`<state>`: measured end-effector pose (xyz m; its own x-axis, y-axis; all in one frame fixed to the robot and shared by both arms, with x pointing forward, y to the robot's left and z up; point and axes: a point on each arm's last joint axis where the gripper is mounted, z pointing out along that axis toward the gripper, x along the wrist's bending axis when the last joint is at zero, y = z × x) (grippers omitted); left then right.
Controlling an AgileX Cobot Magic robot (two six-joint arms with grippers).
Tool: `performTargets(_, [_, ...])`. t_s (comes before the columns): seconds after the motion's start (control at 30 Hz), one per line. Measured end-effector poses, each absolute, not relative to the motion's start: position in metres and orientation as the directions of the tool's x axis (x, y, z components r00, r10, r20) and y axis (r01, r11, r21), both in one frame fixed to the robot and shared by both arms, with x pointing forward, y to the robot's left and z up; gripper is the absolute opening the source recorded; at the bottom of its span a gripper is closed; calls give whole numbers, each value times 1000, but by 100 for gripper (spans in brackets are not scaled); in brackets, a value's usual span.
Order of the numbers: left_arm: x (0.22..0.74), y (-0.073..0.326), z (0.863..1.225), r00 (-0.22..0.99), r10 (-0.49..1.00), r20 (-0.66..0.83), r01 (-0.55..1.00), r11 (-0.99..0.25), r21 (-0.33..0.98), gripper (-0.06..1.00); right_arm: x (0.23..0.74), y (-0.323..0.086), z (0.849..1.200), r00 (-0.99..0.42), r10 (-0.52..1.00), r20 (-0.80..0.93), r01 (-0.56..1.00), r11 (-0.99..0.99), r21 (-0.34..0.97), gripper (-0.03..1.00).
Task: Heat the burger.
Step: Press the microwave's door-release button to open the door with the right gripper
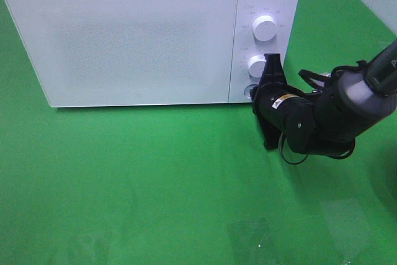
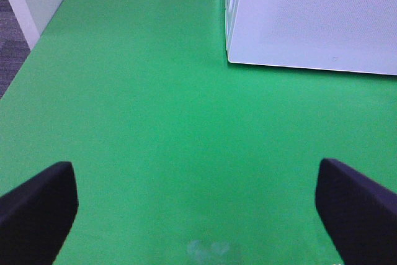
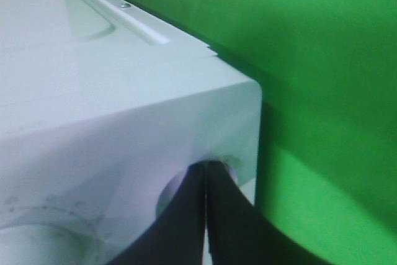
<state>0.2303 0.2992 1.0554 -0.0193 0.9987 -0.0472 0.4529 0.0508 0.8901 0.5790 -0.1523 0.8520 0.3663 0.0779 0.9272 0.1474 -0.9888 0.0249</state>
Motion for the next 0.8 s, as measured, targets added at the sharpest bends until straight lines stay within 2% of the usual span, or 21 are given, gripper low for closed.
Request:
performTargets(0.23, [230, 299, 1055, -19, 999, -47, 453, 51, 890, 98, 579, -149, 857, 308, 75, 948, 150, -988, 29, 0])
performTargets(0.8, [230, 299, 1055, -19, 999, -47, 453, 51, 890, 98, 582, -147, 853, 287, 82, 954, 120, -992, 49, 0])
